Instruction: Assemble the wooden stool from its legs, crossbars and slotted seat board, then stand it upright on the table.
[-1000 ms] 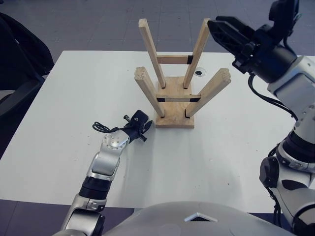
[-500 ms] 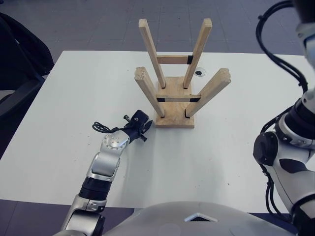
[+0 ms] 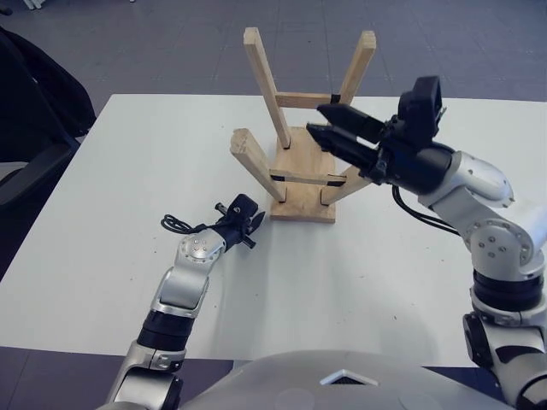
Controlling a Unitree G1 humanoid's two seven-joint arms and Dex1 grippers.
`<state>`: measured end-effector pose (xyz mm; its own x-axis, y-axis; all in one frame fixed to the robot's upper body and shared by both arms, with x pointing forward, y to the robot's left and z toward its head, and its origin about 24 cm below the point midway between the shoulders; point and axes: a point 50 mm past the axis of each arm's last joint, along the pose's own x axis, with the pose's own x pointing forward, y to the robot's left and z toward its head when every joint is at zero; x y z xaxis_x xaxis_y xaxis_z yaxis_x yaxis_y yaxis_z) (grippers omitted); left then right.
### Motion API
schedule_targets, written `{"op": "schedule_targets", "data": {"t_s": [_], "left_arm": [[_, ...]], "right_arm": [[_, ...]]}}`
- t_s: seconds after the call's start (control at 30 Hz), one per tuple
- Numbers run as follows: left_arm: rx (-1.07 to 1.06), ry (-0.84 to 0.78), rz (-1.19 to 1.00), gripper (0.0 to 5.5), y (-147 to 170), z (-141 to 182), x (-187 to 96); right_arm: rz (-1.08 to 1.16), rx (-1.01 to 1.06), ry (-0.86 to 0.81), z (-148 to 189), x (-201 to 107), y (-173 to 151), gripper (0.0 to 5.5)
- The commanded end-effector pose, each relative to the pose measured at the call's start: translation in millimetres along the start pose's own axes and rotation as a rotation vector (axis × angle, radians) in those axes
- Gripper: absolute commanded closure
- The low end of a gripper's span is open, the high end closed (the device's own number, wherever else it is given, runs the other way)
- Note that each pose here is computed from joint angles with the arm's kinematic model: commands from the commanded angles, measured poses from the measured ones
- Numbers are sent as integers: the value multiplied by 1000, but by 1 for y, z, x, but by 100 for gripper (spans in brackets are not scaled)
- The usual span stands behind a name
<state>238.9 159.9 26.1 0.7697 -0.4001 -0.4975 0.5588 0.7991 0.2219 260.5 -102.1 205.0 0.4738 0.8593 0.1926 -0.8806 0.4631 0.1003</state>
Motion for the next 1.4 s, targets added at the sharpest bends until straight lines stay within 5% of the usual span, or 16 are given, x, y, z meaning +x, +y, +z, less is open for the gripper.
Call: {"op": "schedule_targets", "data": {"t_s": [0.03, 0.27, 0.37, 0.43, 0.5, 0.6, 0.67, 0.8, 0.9, 1.07, 1.17, 1.23, 1.4], "left_arm": [[-9, 4, 1, 389, 0, 0, 2], [-18, 4, 7, 389, -1, -1, 3], [-19, 3, 9, 389, -1, 0, 3], [-19, 2, 9, 389, 0, 0, 3], [-19, 4, 10, 389, -1, -1, 3], [-21, 5, 9, 389, -2, -1, 3], [-22, 4, 4, 389, -2, -1, 3], [-18, 8, 0, 389, -2, -1, 3], [-22, 12, 4, 389, -1, -3, 2], [-23, -1, 45, 389, 8, -2, 1], [-8, -7, 89, 389, 20, 2, 3], [11, -8, 129, 389, 32, 6, 7], [42, -37, 134, 389, 43, 22, 29]], "right_arm": [[-9, 53, -38, 19, 5, -2, 382], [69, -41, -494, 132, -2, 14, 382], [11, -68, -557, 149, -10, 2, 382], [-35, -37, -464, 125, -9, -9, 382], [-61, 35, -243, 68, -4, -16, 382], [-37, 146, 270, -63, -22, -2, 382], [-53, 159, 378, -93, -33, -2, 382], [-127, 78, 124, -31, -16, -28, 382], [-45, 33, -110, 31, -7, -13, 382], [-174, 13, -372, 97, -28, -10, 382], [-399, 34, -288, 78, -53, -37, 382], [-548, 31, -94, 38, -77, -54, 382], [-644, 94, 304, -45, -106, -50, 382]]}}
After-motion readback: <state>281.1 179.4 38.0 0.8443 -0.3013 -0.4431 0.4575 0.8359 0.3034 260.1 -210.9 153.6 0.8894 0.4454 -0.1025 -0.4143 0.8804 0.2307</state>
